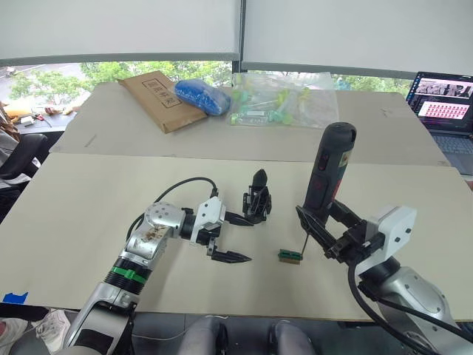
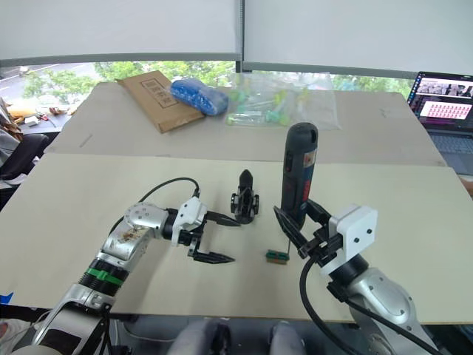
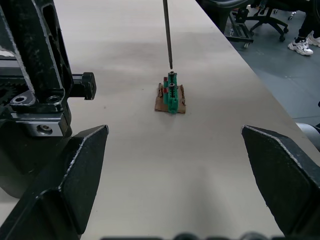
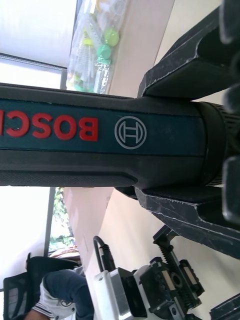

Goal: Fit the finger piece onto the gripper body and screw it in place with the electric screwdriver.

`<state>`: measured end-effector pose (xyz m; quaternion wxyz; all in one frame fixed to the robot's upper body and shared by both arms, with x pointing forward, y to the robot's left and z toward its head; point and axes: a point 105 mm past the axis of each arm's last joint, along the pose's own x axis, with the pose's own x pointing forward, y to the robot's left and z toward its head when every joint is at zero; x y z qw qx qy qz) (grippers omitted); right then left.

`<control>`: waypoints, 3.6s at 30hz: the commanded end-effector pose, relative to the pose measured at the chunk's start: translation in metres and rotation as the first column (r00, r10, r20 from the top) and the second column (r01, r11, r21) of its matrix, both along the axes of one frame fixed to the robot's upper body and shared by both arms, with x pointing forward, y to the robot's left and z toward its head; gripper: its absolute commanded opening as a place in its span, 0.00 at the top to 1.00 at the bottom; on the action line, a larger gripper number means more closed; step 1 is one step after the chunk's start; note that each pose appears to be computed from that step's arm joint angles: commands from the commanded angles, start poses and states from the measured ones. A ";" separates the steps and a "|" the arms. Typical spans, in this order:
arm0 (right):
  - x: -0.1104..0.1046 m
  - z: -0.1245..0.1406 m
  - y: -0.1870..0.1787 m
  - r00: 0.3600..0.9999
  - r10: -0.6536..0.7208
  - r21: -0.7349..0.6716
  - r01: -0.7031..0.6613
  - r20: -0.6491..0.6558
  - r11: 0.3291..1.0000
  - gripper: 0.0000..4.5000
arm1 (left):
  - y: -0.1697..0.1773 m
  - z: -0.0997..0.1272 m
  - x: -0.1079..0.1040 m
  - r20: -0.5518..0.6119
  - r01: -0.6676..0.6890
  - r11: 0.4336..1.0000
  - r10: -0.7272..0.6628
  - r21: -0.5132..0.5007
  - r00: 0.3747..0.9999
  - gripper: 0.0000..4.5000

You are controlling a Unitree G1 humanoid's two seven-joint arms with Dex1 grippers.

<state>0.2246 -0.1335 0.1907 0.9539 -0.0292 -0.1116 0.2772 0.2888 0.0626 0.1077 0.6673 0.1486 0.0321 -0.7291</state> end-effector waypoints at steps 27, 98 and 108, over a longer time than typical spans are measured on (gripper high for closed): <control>-0.009 0.023 0.005 0.997 0.013 -0.002 -0.012 0.081 1.000 0.57 | -0.004 0.007 0.000 0.044 0.019 1.000 -0.018 -0.010 0.999 0.00; -0.005 0.021 0.007 0.996 0.004 -0.017 -0.003 0.087 1.000 0.57 | -0.004 0.008 -0.001 0.039 0.025 1.000 -0.025 -0.010 0.999 0.00; -0.005 0.023 0.009 0.996 0.008 -0.016 -0.007 0.091 1.000 0.57 | -0.010 0.000 -0.004 0.018 0.037 0.999 -0.037 -0.009 0.999 0.00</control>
